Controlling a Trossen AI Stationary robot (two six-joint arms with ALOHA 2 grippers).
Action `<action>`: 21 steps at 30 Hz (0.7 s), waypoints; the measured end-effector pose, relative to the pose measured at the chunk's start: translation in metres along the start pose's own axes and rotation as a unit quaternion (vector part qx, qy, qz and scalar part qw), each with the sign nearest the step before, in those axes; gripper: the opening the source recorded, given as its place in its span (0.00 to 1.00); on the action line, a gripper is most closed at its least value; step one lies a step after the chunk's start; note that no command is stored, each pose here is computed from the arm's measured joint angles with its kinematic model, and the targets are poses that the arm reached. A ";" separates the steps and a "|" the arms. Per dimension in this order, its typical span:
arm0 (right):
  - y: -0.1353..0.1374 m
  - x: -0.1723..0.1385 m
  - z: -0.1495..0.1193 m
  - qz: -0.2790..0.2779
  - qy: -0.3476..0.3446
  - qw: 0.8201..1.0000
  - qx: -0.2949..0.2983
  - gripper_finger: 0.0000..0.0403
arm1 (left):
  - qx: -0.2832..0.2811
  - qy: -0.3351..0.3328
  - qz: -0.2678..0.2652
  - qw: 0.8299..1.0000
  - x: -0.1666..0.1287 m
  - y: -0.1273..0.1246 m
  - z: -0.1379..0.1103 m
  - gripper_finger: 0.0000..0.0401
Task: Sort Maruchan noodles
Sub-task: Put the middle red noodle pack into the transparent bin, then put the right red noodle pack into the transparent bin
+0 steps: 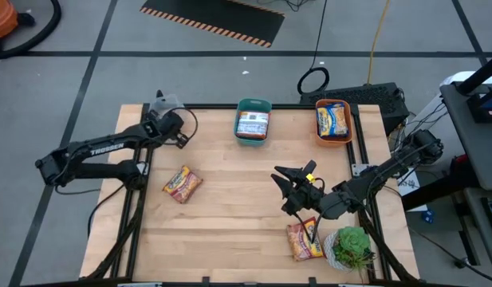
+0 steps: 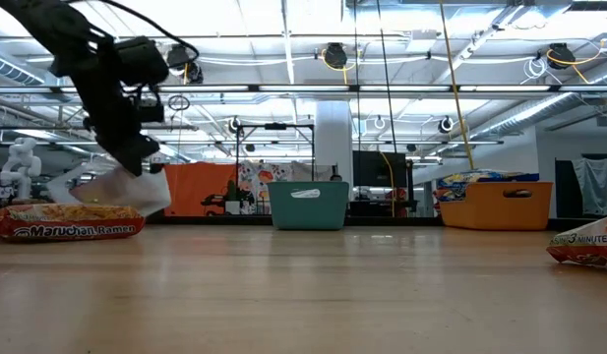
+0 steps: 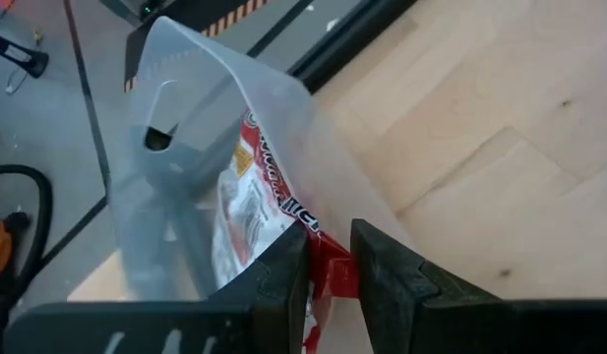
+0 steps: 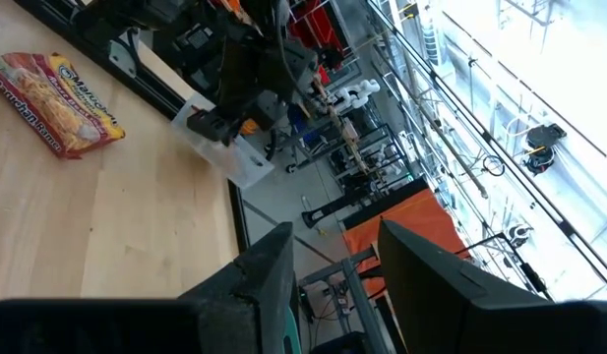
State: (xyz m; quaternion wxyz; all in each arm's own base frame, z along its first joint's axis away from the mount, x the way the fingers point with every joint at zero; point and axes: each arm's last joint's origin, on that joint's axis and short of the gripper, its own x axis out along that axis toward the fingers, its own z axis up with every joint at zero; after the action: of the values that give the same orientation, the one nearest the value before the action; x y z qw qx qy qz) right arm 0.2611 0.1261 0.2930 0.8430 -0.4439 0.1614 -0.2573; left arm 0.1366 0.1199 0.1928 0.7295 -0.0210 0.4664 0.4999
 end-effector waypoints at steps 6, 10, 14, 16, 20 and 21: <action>0.000 0.000 0.000 0.000 0.000 1.000 0.002 0.36 | -0.022 -0.014 -0.012 1.000 -0.013 0.008 -0.004 0.20; 0.000 0.000 0.000 0.000 0.000 1.000 0.003 0.36 | -0.039 -0.016 -0.020 0.999 -0.014 0.008 -0.004 0.20; 0.000 0.000 0.000 0.000 0.000 1.000 0.004 0.36 | -0.067 -0.015 -0.041 0.997 -0.014 0.007 -0.004 0.22; -0.001 0.000 0.000 -0.001 -0.002 1.000 0.008 0.36 | -0.076 -0.014 -0.050 0.996 -0.014 0.006 -0.004 0.26; -0.003 0.000 0.002 -0.005 -0.007 1.000 0.020 0.36 | -0.083 -0.011 -0.054 0.995 -0.015 0.006 -0.005 0.35; -0.003 0.000 0.002 -0.006 -0.008 1.000 0.021 0.36 | -0.083 -0.011 -0.054 0.995 -0.015 0.006 -0.005 0.37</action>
State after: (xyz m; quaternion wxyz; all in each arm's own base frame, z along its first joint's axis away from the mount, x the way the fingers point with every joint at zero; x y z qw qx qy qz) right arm 0.2617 0.1260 0.2966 0.8520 -0.4289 0.1469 -0.2620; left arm 0.1281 0.1102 0.2029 0.7562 -0.1014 0.4139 0.4966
